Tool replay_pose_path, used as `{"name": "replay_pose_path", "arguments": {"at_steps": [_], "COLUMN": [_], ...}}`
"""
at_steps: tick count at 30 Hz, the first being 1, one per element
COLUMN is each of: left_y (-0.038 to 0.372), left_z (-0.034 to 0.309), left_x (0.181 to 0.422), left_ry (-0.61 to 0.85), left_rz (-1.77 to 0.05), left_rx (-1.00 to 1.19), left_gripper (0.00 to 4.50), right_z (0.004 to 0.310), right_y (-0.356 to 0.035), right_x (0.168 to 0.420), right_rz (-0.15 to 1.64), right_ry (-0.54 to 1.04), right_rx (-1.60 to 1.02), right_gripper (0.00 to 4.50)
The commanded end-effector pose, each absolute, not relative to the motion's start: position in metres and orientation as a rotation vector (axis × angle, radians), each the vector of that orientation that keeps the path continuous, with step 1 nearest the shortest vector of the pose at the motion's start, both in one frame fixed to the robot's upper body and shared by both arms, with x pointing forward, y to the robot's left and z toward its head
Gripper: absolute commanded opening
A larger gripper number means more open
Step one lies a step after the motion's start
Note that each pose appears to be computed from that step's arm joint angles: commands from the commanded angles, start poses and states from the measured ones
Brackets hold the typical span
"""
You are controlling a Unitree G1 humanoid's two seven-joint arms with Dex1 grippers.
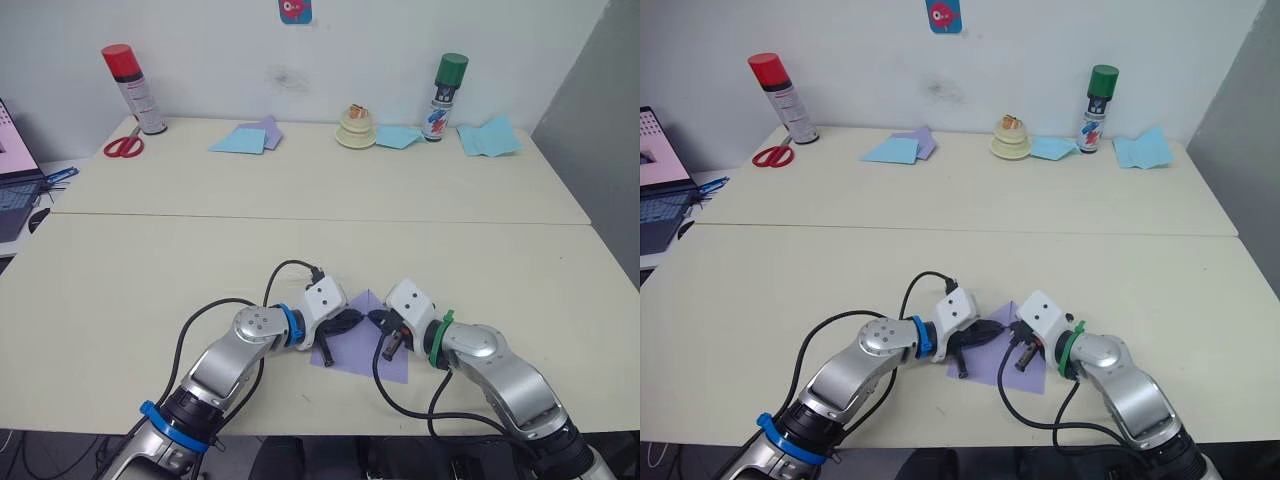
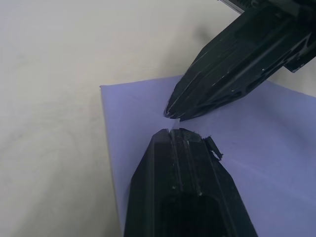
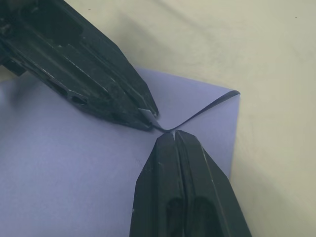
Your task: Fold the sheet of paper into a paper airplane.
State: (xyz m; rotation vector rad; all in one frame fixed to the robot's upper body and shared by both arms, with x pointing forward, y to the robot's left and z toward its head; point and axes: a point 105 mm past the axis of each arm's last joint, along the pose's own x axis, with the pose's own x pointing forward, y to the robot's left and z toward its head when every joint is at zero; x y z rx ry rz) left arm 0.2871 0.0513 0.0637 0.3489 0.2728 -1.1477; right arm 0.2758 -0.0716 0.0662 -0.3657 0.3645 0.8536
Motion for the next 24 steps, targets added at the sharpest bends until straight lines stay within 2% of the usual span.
{"name": "replay_pose_path", "arguments": {"at_steps": [1, 13, 24], "left_y": [0.053, 0.062, 0.065], "left_z": [0.06, 0.048, 0.04], "left_x": [0.281, 0.279, 0.28], "left_ry": [0.275, 0.298, 0.32], "left_rz": [-1.193, -1.205, -1.167], "left_rx": [0.366, 0.411, 0.404], "left_gripper": [0.02, 0.02, 0.02], "right_z": [0.048, 0.051, 0.087], "right_y": [-0.075, -0.073, -0.073], "right_x": [0.268, 0.268, 0.282], "right_rz": [0.852, 0.852, 0.807], "right_ry": [0.454, 0.428, 0.185], "right_rx": [-0.348, -0.346, -0.361], "right_gripper": [0.0, 0.0, 0.0]}}
